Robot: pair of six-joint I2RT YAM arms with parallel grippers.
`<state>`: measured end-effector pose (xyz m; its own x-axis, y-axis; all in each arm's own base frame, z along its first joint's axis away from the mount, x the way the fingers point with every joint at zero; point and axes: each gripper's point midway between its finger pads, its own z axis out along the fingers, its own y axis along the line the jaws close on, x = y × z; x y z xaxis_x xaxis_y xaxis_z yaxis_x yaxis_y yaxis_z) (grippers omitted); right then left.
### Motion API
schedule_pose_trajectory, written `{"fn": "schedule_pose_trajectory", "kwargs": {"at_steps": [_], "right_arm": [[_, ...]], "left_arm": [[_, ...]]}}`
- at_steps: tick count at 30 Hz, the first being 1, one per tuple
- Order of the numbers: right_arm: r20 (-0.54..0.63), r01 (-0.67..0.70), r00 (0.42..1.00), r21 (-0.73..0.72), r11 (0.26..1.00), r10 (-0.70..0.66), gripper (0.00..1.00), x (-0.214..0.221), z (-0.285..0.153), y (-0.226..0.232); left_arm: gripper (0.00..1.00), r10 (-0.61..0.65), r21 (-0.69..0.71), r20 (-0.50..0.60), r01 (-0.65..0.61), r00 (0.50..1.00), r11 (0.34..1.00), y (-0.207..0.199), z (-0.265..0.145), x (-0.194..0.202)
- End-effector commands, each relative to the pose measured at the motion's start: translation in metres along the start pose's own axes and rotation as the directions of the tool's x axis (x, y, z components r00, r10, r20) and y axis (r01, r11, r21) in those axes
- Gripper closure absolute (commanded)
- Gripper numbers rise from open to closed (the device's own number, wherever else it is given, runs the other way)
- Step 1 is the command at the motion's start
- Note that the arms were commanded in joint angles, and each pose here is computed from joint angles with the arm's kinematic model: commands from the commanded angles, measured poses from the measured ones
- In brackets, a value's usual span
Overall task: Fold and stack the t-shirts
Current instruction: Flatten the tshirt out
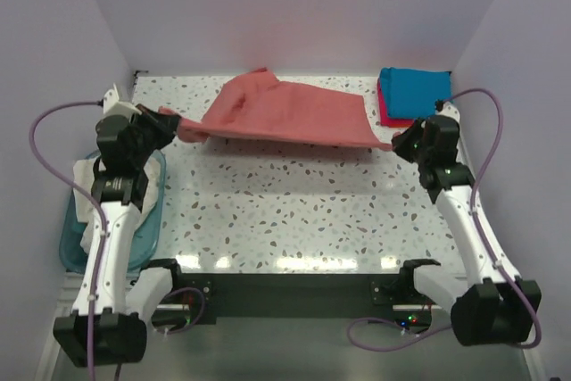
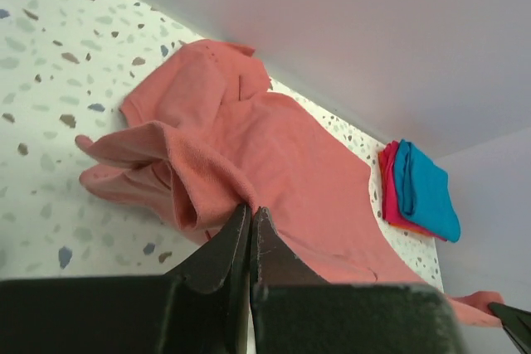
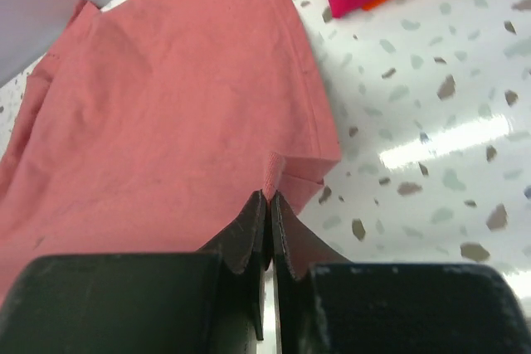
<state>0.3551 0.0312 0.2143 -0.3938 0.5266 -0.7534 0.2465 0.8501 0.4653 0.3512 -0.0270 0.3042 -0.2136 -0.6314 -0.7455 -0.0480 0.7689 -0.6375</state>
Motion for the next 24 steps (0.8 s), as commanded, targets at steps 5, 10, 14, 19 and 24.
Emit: {"fn": "schedule_pose_trajectory", "kwargs": {"at_steps": [5, 10, 14, 19, 24], "right_arm": [[0.282, 0.05, 0.959, -0.07, 0.996, -0.028, 1.0, -0.085, -0.117, 0.028], [0.361, 0.079, 0.932, -0.148, 0.986, -0.021, 1.0, -0.139, -0.167, 0.067], [0.401, 0.091, 0.916, -0.2, 0.976, -0.003, 1.0, -0.174, -0.17, 0.094], [0.397, 0.095, 0.918, -0.202, 0.975, -0.007, 1.0, -0.194, -0.118, 0.11], [0.344, 0.105, 0.939, -0.219, 0.97, -0.024, 1.0, -0.202, -0.019, 0.128]], "left_arm": [[1.0, 0.079, 0.046, 0.314, -0.098, 0.946, 0.994, -0.057, -0.11, -0.084], [1.0, 0.097, 0.148, 0.454, -0.182, 0.886, 0.972, -0.126, -0.156, -0.15], [1.0, 0.1, 0.176, 0.443, -0.196, 0.891, 0.965, -0.138, -0.132, -0.164], [1.0, 0.076, 0.224, 0.391, -0.175, 0.917, 0.959, -0.132, -0.055, -0.164], [1.0, 0.045, 0.295, 0.348, -0.154, 0.937, 0.943, -0.135, 0.031, -0.173]]}}
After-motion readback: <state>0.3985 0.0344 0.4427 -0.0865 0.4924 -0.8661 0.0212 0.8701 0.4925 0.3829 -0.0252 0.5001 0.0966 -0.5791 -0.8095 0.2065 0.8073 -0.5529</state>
